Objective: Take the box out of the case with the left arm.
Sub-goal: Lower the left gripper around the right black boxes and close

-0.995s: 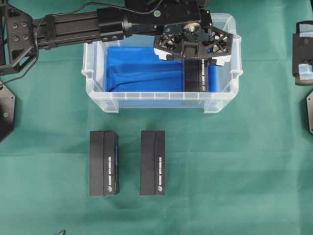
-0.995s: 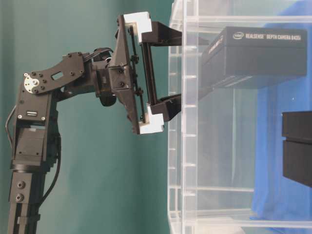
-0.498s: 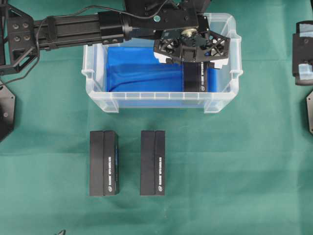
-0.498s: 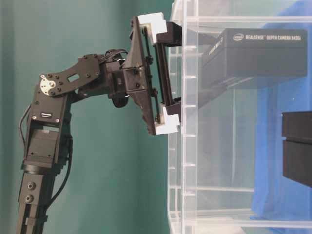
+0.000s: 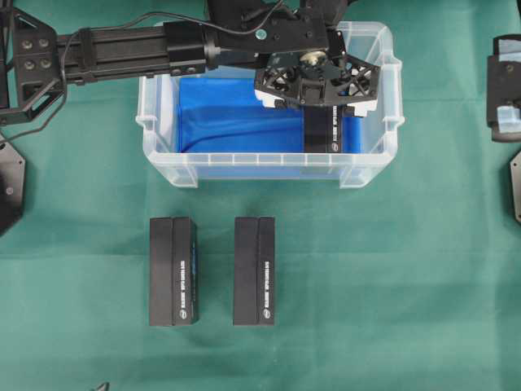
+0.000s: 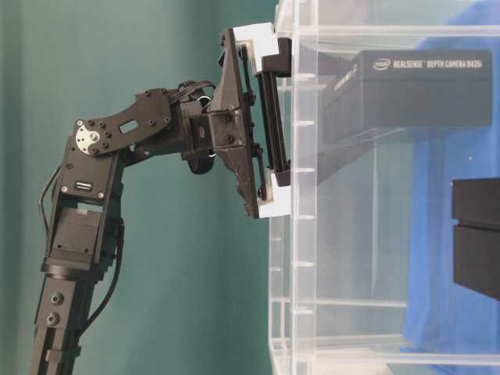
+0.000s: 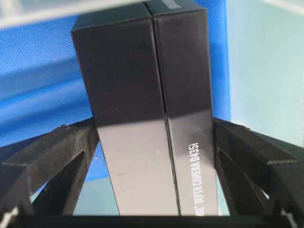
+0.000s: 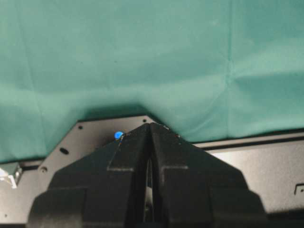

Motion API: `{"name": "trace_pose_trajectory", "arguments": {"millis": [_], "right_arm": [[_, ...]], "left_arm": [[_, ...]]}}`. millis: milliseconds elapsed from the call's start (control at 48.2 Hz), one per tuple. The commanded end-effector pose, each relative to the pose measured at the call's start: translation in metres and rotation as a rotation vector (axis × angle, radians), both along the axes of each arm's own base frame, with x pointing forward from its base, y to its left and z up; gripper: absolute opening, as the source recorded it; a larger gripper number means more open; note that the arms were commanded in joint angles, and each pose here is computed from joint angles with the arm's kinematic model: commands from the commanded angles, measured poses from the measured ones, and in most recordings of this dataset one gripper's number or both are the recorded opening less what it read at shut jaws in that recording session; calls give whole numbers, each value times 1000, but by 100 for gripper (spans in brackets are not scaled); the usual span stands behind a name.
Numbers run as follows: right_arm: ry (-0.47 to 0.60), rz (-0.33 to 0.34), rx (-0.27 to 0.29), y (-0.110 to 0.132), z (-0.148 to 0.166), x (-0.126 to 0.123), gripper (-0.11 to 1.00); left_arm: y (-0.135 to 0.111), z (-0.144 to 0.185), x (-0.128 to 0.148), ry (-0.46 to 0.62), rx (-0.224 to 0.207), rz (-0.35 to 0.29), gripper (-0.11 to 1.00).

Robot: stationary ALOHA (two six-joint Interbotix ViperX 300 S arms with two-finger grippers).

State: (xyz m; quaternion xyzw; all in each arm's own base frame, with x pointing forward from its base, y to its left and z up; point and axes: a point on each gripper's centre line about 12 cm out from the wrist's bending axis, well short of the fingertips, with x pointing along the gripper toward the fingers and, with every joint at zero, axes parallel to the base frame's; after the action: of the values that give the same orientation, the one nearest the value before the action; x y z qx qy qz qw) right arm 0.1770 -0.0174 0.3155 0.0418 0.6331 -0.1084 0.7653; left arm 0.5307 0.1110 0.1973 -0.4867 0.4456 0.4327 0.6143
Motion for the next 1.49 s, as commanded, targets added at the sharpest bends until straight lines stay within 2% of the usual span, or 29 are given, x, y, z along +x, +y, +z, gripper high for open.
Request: {"name": "trace_pose_trajectory", "arguments": {"millis": [0, 290, 373, 436, 539, 1141, 1472], "right_arm": [[-12, -3, -2, 0, 4, 0, 2], [-12, -3, -2, 0, 4, 0, 2], [-12, -3, -2, 0, 4, 0, 2], [-12, -3, -2, 0, 4, 0, 2], [-12, -3, -2, 0, 4, 0, 2], [-26, -3, 1, 0, 6, -3, 2], [-28, -3, 0, 0, 6, -3, 2]], "left_arm": [[-1, 29, -2, -59, 10, 6, 89], [-4, 28, -2, -58, 5, 12, 89], [-5, 28, -1, -62, -12, 26, 88], [-6, 28, -2, -64, -20, 43, 83], [-8, 27, -1, -64, -28, 52, 63], [-21, 40, 3, -91, -33, 32, 63], [-28, 104, -4, -131, -29, 27, 63]]}}
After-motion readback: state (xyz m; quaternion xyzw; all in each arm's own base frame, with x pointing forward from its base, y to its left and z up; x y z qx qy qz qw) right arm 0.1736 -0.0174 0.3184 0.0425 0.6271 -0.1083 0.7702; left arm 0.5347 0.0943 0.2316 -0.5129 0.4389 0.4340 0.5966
